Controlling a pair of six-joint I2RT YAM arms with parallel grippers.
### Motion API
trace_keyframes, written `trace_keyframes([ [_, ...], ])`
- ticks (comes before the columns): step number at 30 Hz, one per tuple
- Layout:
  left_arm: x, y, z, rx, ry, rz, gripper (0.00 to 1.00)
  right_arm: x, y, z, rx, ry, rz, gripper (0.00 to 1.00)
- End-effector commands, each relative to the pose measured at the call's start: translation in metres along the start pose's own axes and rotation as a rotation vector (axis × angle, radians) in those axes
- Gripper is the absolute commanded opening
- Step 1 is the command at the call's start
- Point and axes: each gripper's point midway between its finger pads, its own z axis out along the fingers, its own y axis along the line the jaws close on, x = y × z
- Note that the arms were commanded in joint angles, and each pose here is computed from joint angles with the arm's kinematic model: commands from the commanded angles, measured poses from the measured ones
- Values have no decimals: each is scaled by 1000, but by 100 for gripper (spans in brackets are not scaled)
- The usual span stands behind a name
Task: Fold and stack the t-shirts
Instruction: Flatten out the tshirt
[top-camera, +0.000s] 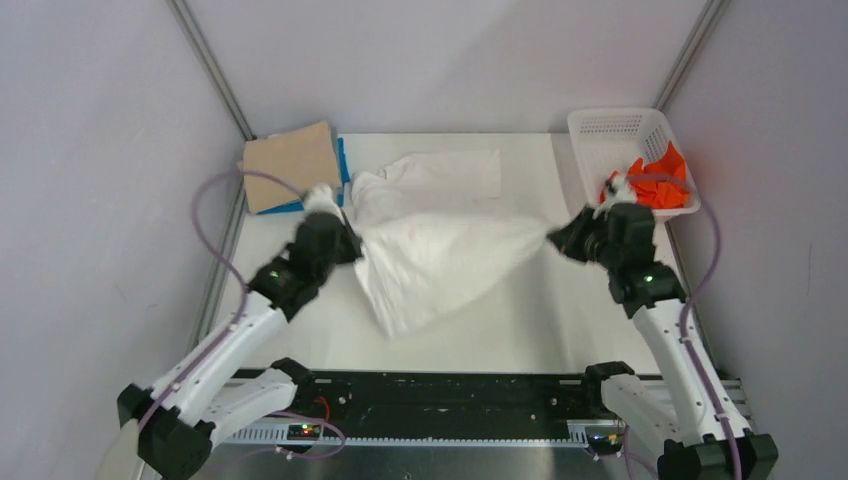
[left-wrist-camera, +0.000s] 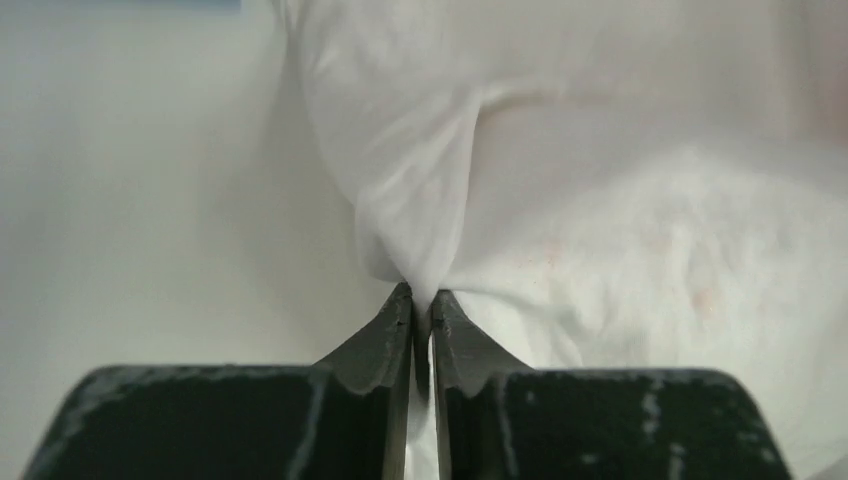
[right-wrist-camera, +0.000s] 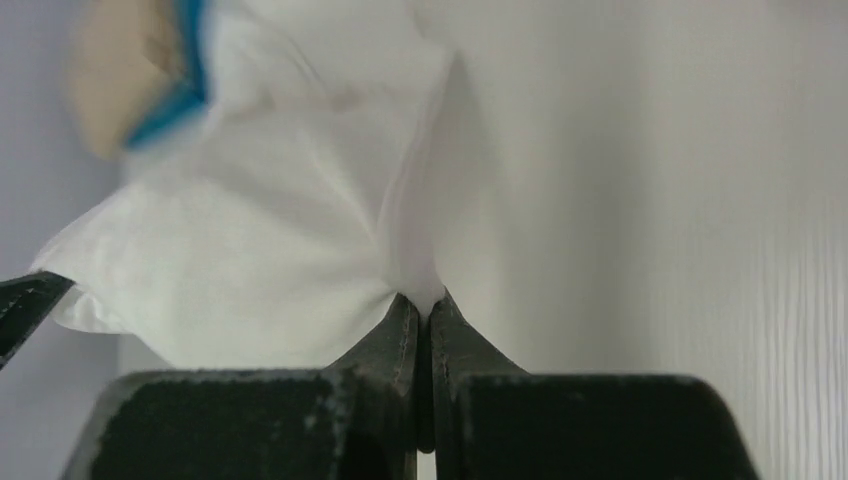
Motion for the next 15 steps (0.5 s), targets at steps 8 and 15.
trace_keyframes([
  [8, 254, 9, -34, -17, 561, -41, 55, 170, -141, -43, 580, 364, 177, 13],
  [15, 217, -29, -45, 126, 468, -39, 100, 141, -141, -45, 629, 252, 156, 98],
])
